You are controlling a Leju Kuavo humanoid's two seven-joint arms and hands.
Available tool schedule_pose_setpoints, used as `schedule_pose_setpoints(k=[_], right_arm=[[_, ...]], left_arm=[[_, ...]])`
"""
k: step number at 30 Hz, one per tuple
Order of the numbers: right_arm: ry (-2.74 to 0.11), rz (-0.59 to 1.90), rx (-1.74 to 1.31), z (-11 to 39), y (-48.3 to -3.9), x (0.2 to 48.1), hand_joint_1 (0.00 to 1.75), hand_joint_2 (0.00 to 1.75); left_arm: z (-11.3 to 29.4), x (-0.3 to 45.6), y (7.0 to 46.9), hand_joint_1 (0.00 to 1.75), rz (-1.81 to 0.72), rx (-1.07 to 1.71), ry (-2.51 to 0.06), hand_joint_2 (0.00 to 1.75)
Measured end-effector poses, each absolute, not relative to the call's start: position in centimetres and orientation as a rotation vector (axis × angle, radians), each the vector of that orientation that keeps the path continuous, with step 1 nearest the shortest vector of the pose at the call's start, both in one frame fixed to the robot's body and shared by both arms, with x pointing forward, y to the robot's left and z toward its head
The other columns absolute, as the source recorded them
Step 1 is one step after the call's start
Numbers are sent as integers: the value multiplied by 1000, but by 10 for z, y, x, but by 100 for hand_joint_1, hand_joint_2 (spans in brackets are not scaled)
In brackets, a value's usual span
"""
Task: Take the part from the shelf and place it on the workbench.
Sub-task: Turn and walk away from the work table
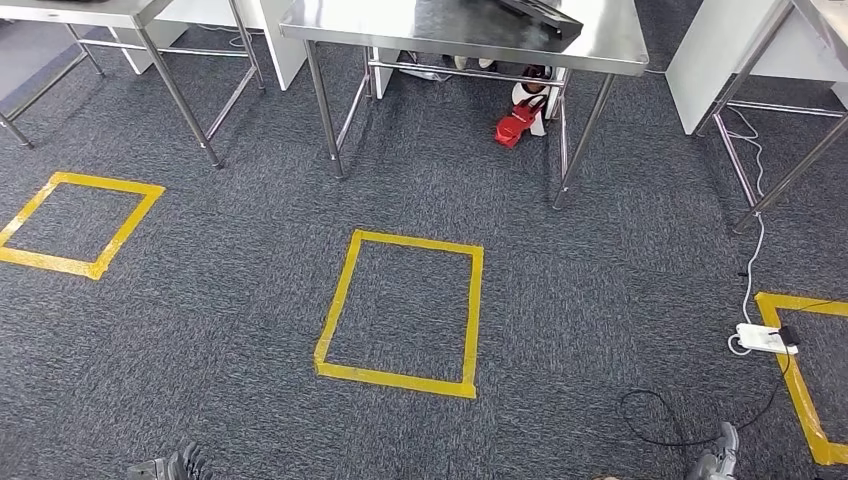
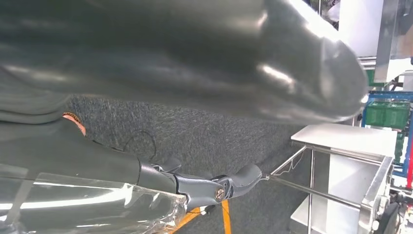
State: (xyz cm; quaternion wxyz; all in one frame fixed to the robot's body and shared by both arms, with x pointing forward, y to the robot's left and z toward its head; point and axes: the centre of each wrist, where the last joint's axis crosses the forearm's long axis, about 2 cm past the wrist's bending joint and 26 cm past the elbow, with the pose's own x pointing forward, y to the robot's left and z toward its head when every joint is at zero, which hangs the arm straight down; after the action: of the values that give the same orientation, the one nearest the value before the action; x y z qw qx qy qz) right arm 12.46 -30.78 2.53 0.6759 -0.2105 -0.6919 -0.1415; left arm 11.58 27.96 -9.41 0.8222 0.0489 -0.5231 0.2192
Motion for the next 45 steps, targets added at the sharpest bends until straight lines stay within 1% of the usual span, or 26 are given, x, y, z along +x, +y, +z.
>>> schedule_pose_setpoints(k=[13, 35, 45], right_arm=[[-1530, -320, -481, 21, -307, 125, 0, 0], [-1515, -428, -448, 19, -319, 134, 0, 0], [-1511, -446, -428, 17, -316, 137, 0, 0]], left_arm=[[-95, 113, 280, 0, 474, 109, -1106, 0], [-91, 125, 274, 0, 473, 96, -1106, 0], [-92, 125, 276, 0, 484, 109, -1100, 0]])
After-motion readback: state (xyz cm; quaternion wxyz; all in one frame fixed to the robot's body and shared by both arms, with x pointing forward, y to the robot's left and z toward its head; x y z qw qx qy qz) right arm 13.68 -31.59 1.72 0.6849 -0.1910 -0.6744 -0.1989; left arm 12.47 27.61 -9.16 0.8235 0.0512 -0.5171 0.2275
